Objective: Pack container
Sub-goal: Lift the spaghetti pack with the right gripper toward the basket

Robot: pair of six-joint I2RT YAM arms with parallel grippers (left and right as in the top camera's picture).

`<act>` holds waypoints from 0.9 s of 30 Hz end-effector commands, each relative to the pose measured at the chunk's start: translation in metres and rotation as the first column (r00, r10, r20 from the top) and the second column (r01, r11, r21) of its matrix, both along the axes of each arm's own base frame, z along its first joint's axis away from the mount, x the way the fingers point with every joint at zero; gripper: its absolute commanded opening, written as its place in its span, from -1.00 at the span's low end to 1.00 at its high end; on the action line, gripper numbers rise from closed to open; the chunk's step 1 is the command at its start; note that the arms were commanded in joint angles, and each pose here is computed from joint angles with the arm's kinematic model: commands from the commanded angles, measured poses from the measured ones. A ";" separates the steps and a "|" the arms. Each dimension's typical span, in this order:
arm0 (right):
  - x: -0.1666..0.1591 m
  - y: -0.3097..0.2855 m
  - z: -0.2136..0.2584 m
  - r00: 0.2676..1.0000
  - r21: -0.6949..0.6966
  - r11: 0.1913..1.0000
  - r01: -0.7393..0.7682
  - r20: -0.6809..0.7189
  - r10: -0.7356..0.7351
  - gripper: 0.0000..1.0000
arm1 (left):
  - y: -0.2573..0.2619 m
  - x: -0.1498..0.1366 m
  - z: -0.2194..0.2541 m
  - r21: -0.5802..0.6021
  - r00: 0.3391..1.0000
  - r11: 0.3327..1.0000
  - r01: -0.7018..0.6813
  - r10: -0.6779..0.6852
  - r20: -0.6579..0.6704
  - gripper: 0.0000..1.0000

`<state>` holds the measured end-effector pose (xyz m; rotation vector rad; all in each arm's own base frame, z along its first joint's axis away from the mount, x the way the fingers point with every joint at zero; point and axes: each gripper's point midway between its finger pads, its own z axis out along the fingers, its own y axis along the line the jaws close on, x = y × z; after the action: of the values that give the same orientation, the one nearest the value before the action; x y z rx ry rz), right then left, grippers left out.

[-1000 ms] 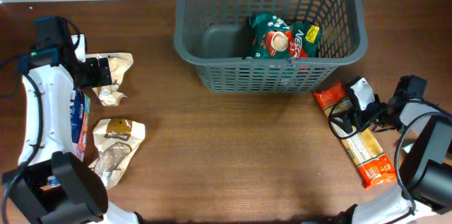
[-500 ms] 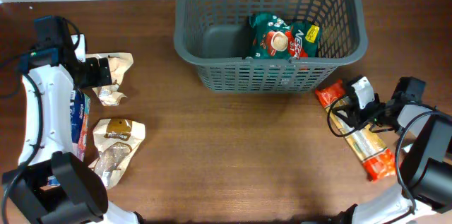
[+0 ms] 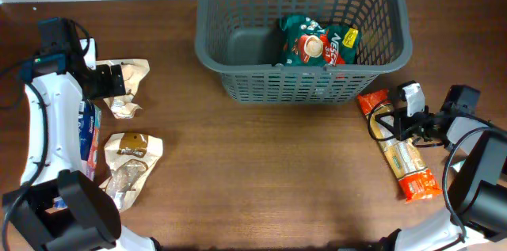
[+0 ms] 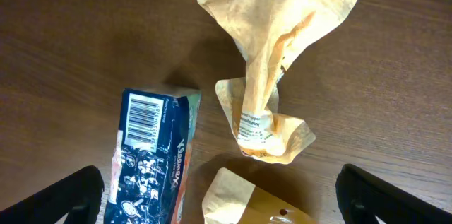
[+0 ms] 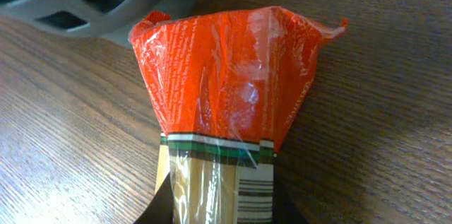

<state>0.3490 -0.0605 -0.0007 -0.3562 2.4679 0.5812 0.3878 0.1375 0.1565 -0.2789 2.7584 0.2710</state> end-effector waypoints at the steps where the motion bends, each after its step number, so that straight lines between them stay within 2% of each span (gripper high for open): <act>1: -0.102 0.006 -0.109 0.891 -0.137 0.990 -0.025 -0.451 -0.040 -0.93 | 0.000 0.001 0.000 -0.004 1.000 1.000 0.015 -0.015 0.000 0.99; 6: -0.073 -0.016 -0.099 0.910 -0.163 0.986 0.046 -0.400 -0.109 -0.93 | 0.000 0.001 0.000 -0.004 1.000 1.000 0.015 -0.015 0.000 0.99; 10: -0.035 -0.057 -0.080 0.883 -0.170 0.949 0.266 -0.351 -0.311 -0.93 | 0.000 0.001 0.000 -0.004 1.000 1.000 0.015 -0.015 0.000 0.99; 13: 0.001 -0.088 -0.050 0.874 -0.077 0.914 0.398 -0.272 -0.403 -0.93 | 0.000 0.001 0.000 -0.004 1.000 1.000 0.015 -0.015 0.000 0.98; 17: 0.045 -0.122 0.001 0.884 0.074 0.885 0.460 -0.130 -0.448 -0.93 | 0.000 0.001 0.000 -0.004 1.000 1.000 0.015 -0.015 0.000 0.99; 20: 0.077 -0.141 0.053 0.884 0.192 0.865 0.464 -0.044 -0.465 -0.93 | 0.000 0.001 0.000 -0.004 1.000 1.000 0.014 -0.014 0.000 0.99; 23: 0.104 -0.144 0.112 0.905 0.258 0.881 0.398 0.049 -0.423 -0.94 | 0.000 0.001 0.000 -0.004 1.000 1.000 0.014 -0.014 0.000 0.99; 27: 0.136 -0.132 0.200 0.922 0.282 0.915 0.288 0.176 -0.344 -0.93 | 0.000 0.001 0.000 -0.005 1.000 1.000 0.015 -0.015 0.000 0.99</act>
<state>0.4493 -0.2173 0.0993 0.2712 2.3413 0.5943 0.3878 0.1375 0.1565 -0.2789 2.7584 0.2710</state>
